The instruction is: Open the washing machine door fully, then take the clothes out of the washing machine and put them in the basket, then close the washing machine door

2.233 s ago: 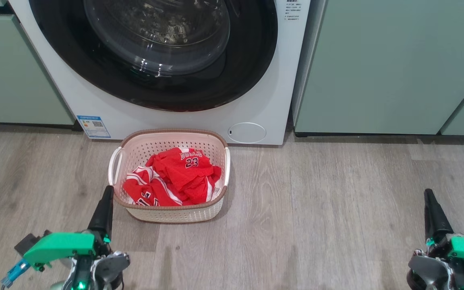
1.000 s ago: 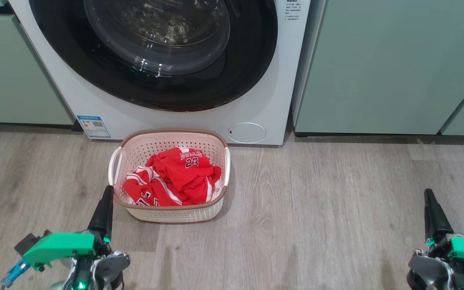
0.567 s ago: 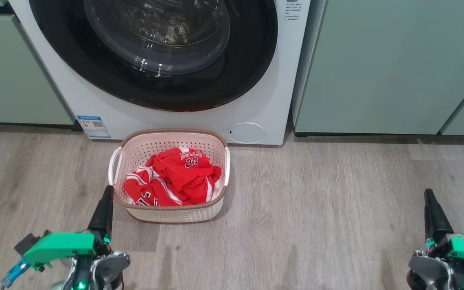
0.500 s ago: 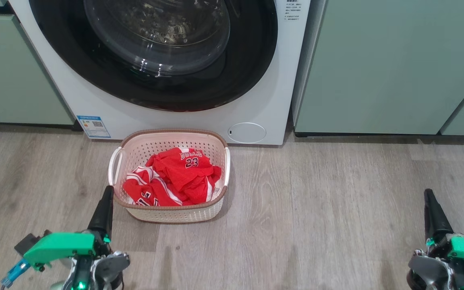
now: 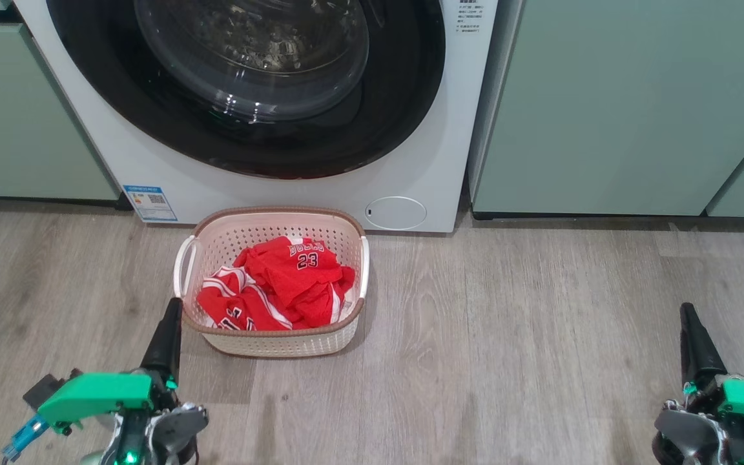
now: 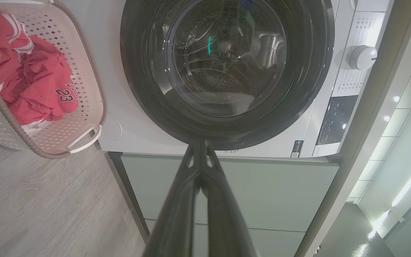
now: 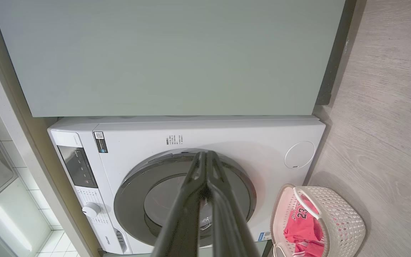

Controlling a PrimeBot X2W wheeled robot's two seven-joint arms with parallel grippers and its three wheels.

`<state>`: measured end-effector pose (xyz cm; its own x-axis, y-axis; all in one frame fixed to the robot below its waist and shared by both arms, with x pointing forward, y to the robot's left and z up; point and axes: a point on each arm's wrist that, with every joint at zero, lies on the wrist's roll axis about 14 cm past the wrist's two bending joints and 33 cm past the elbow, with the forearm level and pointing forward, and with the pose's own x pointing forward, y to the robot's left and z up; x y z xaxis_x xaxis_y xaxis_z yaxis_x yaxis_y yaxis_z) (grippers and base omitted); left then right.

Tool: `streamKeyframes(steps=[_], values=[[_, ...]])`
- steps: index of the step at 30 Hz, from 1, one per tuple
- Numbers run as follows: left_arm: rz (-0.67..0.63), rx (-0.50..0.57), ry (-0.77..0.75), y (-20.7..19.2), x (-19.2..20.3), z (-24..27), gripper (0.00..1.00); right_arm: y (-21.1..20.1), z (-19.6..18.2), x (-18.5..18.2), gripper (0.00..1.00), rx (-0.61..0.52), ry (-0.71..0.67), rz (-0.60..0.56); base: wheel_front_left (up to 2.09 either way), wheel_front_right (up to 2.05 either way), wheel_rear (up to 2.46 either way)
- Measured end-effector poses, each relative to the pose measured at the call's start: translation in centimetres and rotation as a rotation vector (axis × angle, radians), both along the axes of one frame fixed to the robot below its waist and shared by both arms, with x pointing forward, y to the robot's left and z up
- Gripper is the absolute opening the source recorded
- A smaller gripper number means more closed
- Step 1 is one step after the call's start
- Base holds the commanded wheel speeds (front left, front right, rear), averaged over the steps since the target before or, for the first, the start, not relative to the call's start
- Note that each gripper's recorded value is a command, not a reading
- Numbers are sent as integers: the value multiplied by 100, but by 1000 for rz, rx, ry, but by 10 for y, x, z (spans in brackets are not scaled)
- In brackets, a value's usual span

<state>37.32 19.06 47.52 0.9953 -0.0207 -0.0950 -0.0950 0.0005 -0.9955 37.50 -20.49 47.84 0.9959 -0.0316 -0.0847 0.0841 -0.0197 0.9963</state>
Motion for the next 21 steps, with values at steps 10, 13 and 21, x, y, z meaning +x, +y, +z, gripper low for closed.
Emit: streamKeyframes(steps=[10,13,21], values=[[0,0,0,0,0,0,0,0,0,0,0,0,0,0,0,0,0],[0,0,0,0,0,0,0,0,0,0,0,0,0,0,0,0,0],[0,0,0,0,0,0,0,0,0,0,0,0,0,0,0,0,0]])
